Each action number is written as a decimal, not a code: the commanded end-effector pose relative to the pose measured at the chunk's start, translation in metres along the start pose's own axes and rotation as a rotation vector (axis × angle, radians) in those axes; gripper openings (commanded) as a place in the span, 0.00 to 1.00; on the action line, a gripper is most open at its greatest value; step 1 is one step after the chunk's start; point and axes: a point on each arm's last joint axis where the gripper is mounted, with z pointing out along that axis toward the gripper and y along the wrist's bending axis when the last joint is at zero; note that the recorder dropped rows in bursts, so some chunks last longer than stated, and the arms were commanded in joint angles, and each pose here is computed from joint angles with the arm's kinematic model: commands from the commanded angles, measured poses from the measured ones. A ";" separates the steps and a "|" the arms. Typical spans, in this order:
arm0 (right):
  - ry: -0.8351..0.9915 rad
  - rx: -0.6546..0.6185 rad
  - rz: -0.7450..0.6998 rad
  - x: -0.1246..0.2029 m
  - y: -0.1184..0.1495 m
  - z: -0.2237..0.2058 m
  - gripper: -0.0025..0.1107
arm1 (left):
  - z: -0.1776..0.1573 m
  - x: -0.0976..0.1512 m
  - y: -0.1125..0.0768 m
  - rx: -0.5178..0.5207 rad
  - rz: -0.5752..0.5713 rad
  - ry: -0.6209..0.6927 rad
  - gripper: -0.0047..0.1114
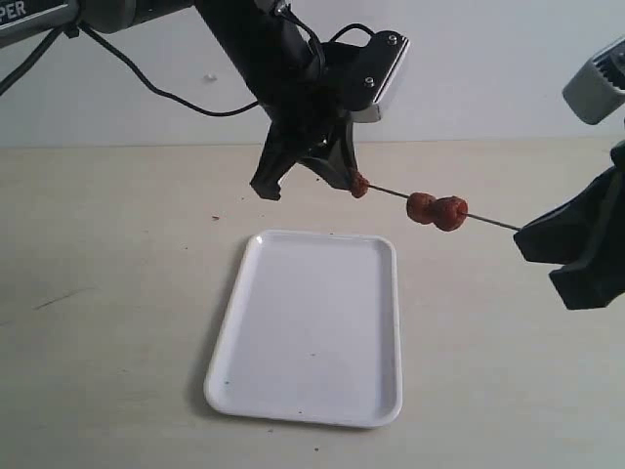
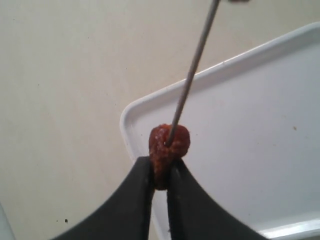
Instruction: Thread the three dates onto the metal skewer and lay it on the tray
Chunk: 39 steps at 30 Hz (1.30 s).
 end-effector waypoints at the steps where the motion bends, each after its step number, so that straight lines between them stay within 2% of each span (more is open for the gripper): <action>1: -0.050 -0.015 0.026 -0.013 -0.004 0.007 0.02 | -0.002 -0.026 -0.004 0.014 0.000 -0.098 0.04; 7: -0.060 -0.012 0.017 -0.017 -0.005 0.005 0.02 | -0.001 -0.026 -0.004 0.015 -0.004 -0.099 0.04; 10: -0.058 -0.014 0.016 -0.017 -0.005 0.005 0.02 | -0.002 -0.026 -0.004 0.019 -0.084 -0.102 0.04; 13: -0.053 -0.011 0.010 -0.016 -0.005 0.005 0.02 | -0.002 -0.026 -0.004 0.019 -0.090 -0.100 0.05; 17: -0.051 -0.008 0.006 -0.016 -0.005 0.005 0.02 | -0.006 -0.027 -0.004 0.009 -0.074 -0.102 0.16; 22: -0.048 -0.005 0.002 -0.016 -0.006 0.005 0.02 | -0.011 -0.028 -0.004 0.000 -0.071 -0.106 0.37; 24: -0.040 0.003 -0.011 -0.015 -0.006 0.005 0.02 | -0.012 -0.029 -0.004 -0.002 -0.083 -0.108 0.41; 32: -0.002 0.044 0.002 -0.012 -0.010 0.005 0.02 | -0.036 -0.025 -0.002 -0.051 -0.112 -0.103 0.41; 39: -0.005 0.047 0.005 -0.012 -0.010 0.004 0.02 | -0.063 -0.012 -0.001 -0.106 -0.195 -0.091 0.41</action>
